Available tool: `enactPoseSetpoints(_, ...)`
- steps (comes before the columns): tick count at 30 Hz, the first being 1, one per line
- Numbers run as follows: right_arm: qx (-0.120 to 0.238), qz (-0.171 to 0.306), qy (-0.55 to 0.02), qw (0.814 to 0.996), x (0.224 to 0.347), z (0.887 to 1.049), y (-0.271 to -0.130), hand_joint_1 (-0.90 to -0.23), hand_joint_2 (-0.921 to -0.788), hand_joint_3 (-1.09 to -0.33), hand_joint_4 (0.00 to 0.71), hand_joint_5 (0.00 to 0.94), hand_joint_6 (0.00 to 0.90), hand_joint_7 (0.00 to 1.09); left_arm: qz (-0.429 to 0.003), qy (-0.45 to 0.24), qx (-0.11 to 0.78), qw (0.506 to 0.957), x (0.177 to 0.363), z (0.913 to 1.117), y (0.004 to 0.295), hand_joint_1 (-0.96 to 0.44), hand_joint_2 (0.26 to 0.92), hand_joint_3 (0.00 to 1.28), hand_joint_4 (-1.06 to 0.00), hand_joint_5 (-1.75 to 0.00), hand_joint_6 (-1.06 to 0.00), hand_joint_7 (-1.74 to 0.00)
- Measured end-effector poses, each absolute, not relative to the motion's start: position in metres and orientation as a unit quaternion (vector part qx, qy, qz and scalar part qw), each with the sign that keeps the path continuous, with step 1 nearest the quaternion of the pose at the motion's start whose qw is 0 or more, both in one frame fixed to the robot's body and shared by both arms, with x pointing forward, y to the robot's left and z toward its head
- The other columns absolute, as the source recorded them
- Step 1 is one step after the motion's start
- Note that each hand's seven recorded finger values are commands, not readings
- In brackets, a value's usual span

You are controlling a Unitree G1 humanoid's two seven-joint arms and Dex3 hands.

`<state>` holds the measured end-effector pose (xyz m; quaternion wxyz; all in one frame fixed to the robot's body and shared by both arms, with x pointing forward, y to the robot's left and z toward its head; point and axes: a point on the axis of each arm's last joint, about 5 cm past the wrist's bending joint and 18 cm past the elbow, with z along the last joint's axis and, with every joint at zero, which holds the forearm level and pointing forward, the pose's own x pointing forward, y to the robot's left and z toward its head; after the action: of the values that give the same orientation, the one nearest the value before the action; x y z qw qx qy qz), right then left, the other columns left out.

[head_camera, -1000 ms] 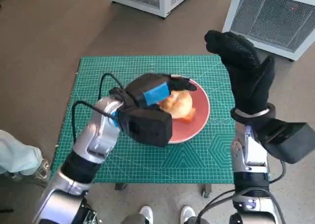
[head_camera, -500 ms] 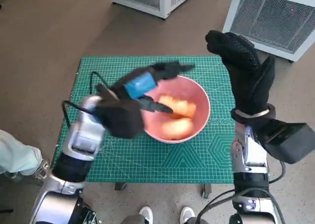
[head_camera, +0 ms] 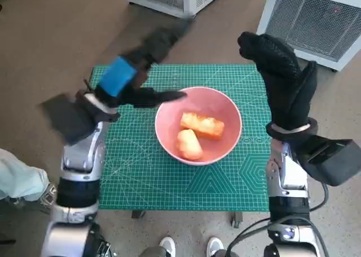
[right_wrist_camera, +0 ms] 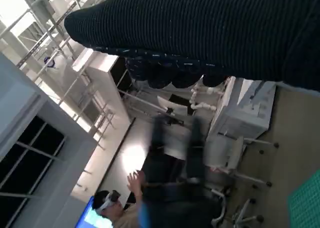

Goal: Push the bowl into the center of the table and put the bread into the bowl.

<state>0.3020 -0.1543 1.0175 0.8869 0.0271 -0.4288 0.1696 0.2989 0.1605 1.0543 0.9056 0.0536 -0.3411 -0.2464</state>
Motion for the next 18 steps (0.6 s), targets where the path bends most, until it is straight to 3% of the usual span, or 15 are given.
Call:
enactPoseSetpoints(1, 0.019, 0.167, -0.429, 0.888, 0.302, 1.019, -0.152, -0.711, -0.921, -0.758, 0.205, 0.001, 0.09, 0.4, -0.213, -0.347, 0.026, 0.913, 0.297, 1.04, 0.162, -0.66, 0.921, 0.33, -0.09, -0.01, -0.21, -0.01)
enactPoseSetpoints(6, 0.012, 0.164, -0.427, 0.889, 0.303, 1.02, -0.15, -0.716, -0.921, -0.766, 0.202, 0.0, 0.091, 0.4, -0.175, -0.36, 0.022, 0.916, 0.296, 1.03, 0.163, -0.71, 0.921, 0.36, -0.09, -0.01, -0.2, 0.0)
enactPoseSetpoints(18, 0.011, 0.167, -0.424, 0.89, 0.304, 1.023, -0.147, -0.733, -0.921, -0.764, 0.203, 0.001, 0.103, 0.4, -0.158, -0.356, 0.022, 0.921, 0.294, 1.019, 0.166, -0.75, 0.921, 0.4, -0.11, -0.01, -0.19, 0.0)
